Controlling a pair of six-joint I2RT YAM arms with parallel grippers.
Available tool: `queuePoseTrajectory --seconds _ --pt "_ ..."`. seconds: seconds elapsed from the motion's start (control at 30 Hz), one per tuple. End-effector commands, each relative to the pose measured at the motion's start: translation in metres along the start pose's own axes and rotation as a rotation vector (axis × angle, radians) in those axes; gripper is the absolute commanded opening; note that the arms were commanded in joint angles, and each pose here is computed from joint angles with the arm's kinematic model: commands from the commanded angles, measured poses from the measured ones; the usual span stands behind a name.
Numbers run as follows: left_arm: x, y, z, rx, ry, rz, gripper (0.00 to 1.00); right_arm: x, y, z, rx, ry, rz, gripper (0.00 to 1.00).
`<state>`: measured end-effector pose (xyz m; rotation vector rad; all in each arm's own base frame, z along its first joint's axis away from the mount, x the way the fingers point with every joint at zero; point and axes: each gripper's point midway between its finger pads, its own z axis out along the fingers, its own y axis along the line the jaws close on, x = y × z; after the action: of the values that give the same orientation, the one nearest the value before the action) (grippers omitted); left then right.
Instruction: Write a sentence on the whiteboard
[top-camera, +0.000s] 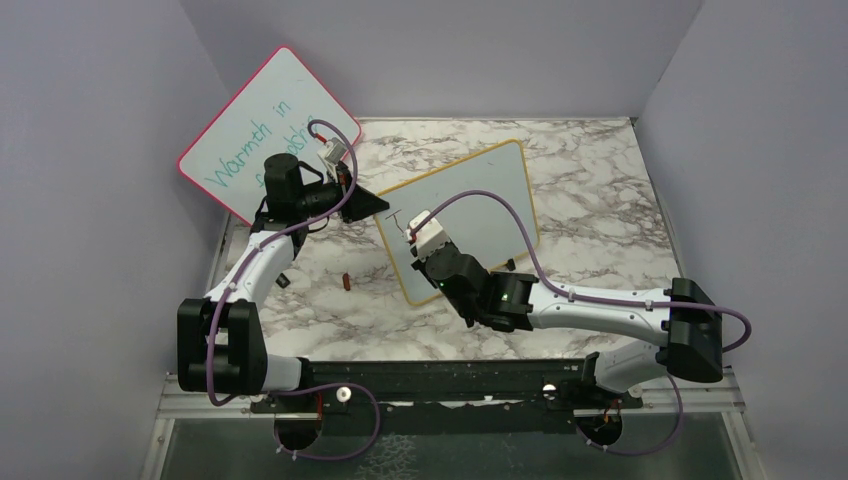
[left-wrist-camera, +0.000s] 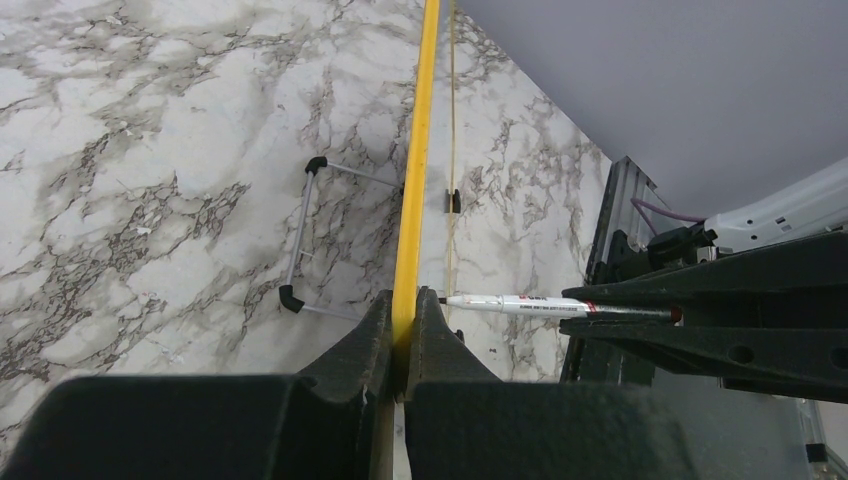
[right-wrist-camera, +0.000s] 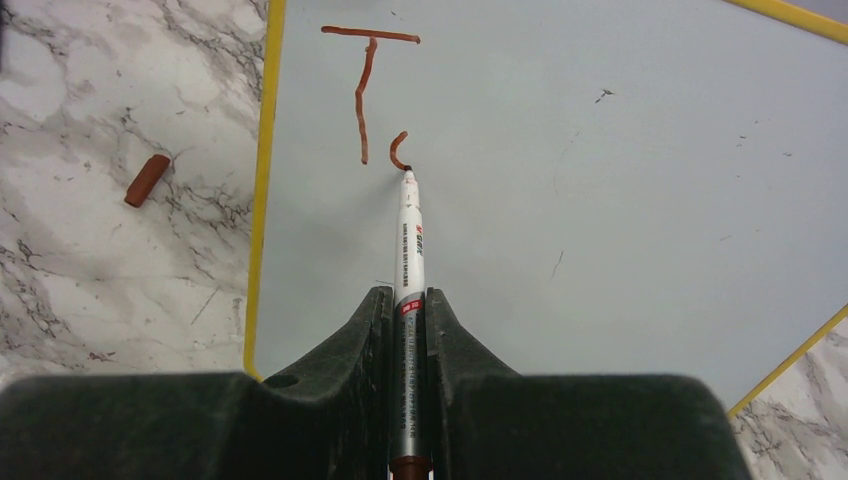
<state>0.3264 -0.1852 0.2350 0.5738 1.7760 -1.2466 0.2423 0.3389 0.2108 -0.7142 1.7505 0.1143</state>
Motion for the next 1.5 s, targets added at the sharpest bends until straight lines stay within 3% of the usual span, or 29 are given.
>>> queuePoseTrajectory --seconds 0.0,0.67,1.47 --pt "0.014 0.01 0.002 -0.012 0.033 0.003 0.0 0.0 -0.019 -0.002 0.078 0.01 0.011 0.01" --pt "0.014 0.008 0.002 -0.005 0.035 0.006 0.0 -0.02 -0.026 0.006 0.108 -0.059 0.047 0.0" --pt "0.013 0.008 0.002 -0.004 0.035 0.007 0.0 -0.035 -0.009 0.012 0.009 -0.096 0.024 0.0"
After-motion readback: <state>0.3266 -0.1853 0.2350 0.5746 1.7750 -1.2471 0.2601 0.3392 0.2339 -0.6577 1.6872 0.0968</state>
